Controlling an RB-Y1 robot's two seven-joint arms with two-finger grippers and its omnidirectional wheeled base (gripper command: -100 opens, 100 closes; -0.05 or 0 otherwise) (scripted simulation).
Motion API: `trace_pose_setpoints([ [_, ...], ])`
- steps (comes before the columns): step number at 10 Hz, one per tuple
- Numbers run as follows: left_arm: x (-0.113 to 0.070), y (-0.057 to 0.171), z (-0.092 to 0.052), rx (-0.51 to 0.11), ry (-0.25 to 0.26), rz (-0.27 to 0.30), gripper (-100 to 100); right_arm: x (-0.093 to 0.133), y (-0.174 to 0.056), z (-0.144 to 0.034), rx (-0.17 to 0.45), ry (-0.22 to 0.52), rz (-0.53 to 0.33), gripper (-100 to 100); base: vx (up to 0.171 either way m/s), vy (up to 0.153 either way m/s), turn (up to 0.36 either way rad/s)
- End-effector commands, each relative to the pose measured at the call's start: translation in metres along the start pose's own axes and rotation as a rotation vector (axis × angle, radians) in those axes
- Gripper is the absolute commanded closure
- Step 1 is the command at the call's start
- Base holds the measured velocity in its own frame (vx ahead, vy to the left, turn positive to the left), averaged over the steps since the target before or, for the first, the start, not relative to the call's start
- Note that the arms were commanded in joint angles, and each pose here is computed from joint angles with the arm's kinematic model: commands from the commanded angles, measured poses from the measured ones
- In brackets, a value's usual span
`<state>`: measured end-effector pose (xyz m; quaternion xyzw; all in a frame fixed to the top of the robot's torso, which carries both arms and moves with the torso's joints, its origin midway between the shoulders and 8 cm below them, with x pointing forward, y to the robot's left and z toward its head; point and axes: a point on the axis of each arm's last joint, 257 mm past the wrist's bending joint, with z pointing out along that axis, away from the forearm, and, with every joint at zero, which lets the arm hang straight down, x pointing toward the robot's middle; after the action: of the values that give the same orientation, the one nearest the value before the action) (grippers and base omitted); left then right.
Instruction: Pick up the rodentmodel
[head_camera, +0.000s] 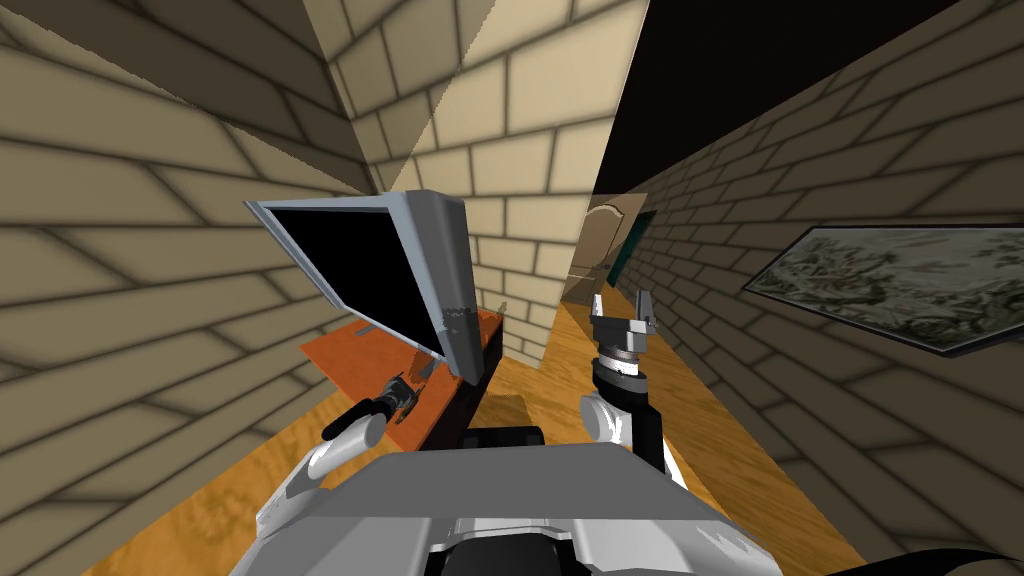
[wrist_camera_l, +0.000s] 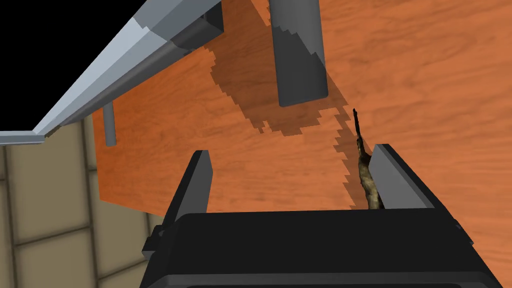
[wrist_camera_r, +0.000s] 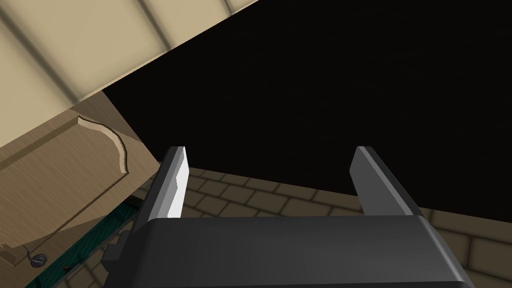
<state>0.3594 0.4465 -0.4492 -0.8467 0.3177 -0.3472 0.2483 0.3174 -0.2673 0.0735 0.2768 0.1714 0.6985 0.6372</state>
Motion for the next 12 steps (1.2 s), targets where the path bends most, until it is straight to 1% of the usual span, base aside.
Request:
trace_pose_setpoints([
  [1, -0.019, 0.012, 0.004, -0.056, -0.043, -0.058, -100, 0.000, 0.000, 0.000, 0.000, 0.000, 0.000, 0, 0.059, -0.018, -0.023],
  [2, -0.022, 0.017, 0.004, -0.073, -0.051, -0.059, -100, 0.000, 0.000, 0.000, 0.000, 0.000, 0.000, 0, 0.047, -0.010, -0.021],
  [3, -0.022, 0.017, 0.004, -0.073, -0.051, -0.059, -100, 0.000, 0.000, 0.000, 0.000, 0.000, 0.000, 0, 0.018, -0.002, 0.001],
  [4, -0.037, 0.027, 0.004, -0.122, -0.086, -0.108, -100, 0.000, 0.000, 0.000, 0.000, 0.000, 0.000, 0, 0.042, -0.008, -0.038],
  [5, -0.040, 0.030, 0.004, -0.126, -0.092, -0.110, -100, 0.000, 0.000, 0.000, 0.000, 0.000, 0.000, 0, 0.041, -0.007, -0.012],
  [6, -0.057, 0.041, 0.003, -0.174, -0.131, -0.159, -100, 0.000, 0.000, 0.000, 0.000, 0.000, 0.000, 0, 0.046, -0.009, -0.026],
  [7, -0.057, 0.041, 0.003, -0.174, -0.131, -0.159, -100, 0.000, 0.000, 0.000, 0.000, 0.000, 0.000, 0, 0.043, -0.004, -0.014],
  [8, -0.073, 0.051, 0.001, -0.215, -0.168, -0.207, -100, 0.000, 0.000, 0.000, 0.000, 0.000, 0.000, 0, 0.046, -0.008, -0.029],
  [9, -0.082, 0.054, 0.000, -0.240, -0.192, -0.248, -100, 0.000, 0.000, 0.000, 0.000, 0.000, 0.000, 0, 0.072, -0.017, -0.039],
  [10, -0.088, 0.061, -0.002, -0.261, -0.207, -0.253, -100, 0.000, 0.000, 0.000, 0.000, 0.000, 0.000, 0, 0.064, -0.007, -0.013],
  [11, -0.101, 0.069, -0.005, -0.294, -0.241, -0.296, -100, 0.000, 0.000, 0.000, 0.000, 0.000, 0.000, 0, 0.056, 0.000, -0.026],
  [12, -0.101, 0.070, -0.006, -0.298, -0.243, -0.296, -100, 0.000, 0.000, 0.000, 0.000, 0.000, 0.000, 0, 0.039, 0.002, -0.008],
])
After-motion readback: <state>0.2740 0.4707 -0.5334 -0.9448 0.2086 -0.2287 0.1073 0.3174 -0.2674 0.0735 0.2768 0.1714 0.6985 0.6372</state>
